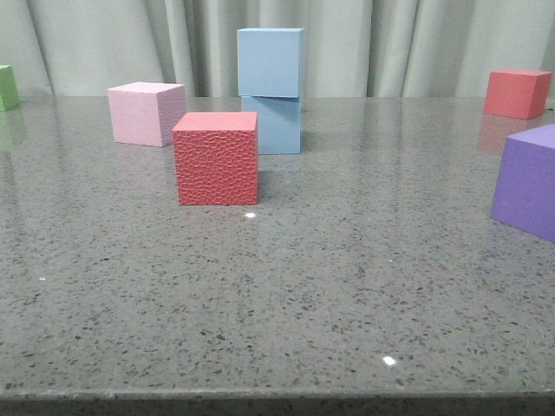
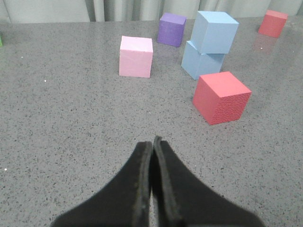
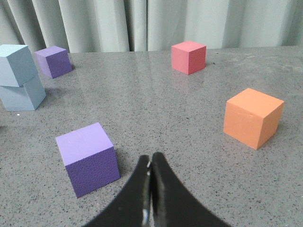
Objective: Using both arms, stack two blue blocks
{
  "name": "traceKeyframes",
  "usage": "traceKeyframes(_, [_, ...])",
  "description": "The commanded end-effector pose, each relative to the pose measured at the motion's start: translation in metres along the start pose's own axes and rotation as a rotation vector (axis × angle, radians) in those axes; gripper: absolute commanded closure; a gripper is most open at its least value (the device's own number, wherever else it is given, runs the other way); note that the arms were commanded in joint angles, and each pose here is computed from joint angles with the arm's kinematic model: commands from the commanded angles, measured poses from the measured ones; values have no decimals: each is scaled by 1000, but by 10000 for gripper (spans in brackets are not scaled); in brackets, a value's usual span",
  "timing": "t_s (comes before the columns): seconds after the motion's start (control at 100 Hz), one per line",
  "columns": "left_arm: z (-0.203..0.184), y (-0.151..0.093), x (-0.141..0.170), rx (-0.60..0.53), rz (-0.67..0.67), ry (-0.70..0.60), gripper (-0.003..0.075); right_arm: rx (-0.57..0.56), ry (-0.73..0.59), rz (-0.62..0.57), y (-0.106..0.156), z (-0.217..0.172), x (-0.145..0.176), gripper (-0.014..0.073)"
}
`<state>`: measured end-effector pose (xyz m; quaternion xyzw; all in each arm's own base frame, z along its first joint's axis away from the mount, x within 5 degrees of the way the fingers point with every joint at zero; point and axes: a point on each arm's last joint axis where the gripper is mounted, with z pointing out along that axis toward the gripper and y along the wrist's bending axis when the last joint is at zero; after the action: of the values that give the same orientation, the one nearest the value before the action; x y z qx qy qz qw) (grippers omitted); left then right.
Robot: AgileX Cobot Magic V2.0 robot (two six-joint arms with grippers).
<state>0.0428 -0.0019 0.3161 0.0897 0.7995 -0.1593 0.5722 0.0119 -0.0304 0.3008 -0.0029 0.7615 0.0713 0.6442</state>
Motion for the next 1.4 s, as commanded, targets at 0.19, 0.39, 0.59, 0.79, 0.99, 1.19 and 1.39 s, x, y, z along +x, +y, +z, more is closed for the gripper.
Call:
traceKeyframes(0.19, [-3, -4, -10, 49, -12, -70, 739, -25, -115, -11, 0, -7, -13, 662])
traceKeyframes(0.39, [-3, -4, -10, 49, -12, -70, 739, -25, -115, -11, 0, -7, -13, 662])
traceKeyframes(0.59, [-3, -4, -10, 49, -12, -70, 739, -25, -115, -11, 0, -7, -13, 662])
traceKeyframes(0.79, [-1, -3, -4, 39, -10, -58, 739, -25, -115, -11, 0, -7, -13, 662])
traceKeyframes(0.99, [7, -6, 2, 26, 44, -116, 739, -25, -115, -11, 0, -7, -13, 662])
traceKeyframes(1.19, [15, -9, 4, -21, 147, -244, 739, -25, -115, -11, 0, -7, -13, 662])
traceKeyframes(1.39, [20, -4, 11, -126, 216, -400, 739, -25, -115, -11, 0, -7, -13, 662])
